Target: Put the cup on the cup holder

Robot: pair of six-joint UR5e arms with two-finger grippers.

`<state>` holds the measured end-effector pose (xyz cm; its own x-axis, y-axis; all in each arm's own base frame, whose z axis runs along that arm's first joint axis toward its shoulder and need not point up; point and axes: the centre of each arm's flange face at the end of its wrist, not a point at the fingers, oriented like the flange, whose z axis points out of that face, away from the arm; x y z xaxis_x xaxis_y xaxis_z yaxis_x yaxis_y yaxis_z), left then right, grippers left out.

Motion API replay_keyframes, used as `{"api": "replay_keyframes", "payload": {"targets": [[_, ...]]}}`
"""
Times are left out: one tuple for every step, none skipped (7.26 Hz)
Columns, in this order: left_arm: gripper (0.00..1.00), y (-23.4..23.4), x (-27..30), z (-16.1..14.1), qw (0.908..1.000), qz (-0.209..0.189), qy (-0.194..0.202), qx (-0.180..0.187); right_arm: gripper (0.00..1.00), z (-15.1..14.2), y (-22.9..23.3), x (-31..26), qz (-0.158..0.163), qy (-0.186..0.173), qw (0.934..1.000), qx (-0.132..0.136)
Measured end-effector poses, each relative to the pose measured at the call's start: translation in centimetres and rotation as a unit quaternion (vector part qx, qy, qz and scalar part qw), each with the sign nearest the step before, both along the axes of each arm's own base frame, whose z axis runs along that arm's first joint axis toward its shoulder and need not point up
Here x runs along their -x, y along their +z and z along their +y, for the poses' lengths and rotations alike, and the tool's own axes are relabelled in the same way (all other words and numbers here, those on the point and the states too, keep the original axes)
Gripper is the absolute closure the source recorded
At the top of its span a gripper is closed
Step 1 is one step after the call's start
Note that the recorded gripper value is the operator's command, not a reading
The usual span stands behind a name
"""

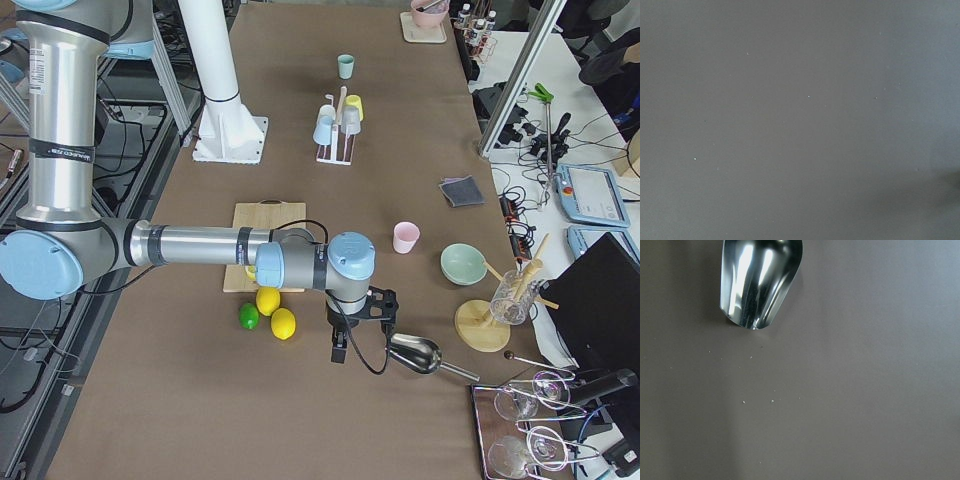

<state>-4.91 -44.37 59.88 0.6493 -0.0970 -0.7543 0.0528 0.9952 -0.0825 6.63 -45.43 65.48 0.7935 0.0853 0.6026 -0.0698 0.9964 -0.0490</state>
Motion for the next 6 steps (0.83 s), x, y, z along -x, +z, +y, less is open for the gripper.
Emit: {"api": "replay_keyframes", "payload": {"targets": [[0.02, -0.6, -1.4, -0.8, 0.9999, -0.002, 0.016, -0.005, 0.00, -1.5, -0.6, 0.2, -0.001, 0.001, 1.0000, -0.004], [0.02, -1.8, -4.0, -3.0, 0.9991, -0.003, 0.043, -0.007, 0.00, -3.7, -2.0, 0.7, -0.003, 0.005, 0.9999, -0.010], [0.02, -3.5, -6.9, -6.1, 0.9976, -0.005, 0.069, -0.004, 0.00, -6.0, -4.1, 1.6, -0.005, 0.008, 0.9998, -0.018], [0.02, -6.0, -10.6, -9.5, 0.9950, -0.010, 0.099, 0.002, 0.00, -8.4, -6.6, 3.6, -0.007, 0.003, 0.9995, -0.031], [0.02, -9.3, -14.4, -12.6, 0.9914, -0.028, 0.128, 0.004, 0.00, -10.8, -9.4, 6.5, -0.011, -0.007, 0.9990, -0.043], [0.02, -12.7, -18.0, -14.9, 0.9865, -0.053, 0.155, 0.006, 0.00, -13.3, -12.3, 10.1, -0.016, -0.020, 0.9981, -0.056]]}}
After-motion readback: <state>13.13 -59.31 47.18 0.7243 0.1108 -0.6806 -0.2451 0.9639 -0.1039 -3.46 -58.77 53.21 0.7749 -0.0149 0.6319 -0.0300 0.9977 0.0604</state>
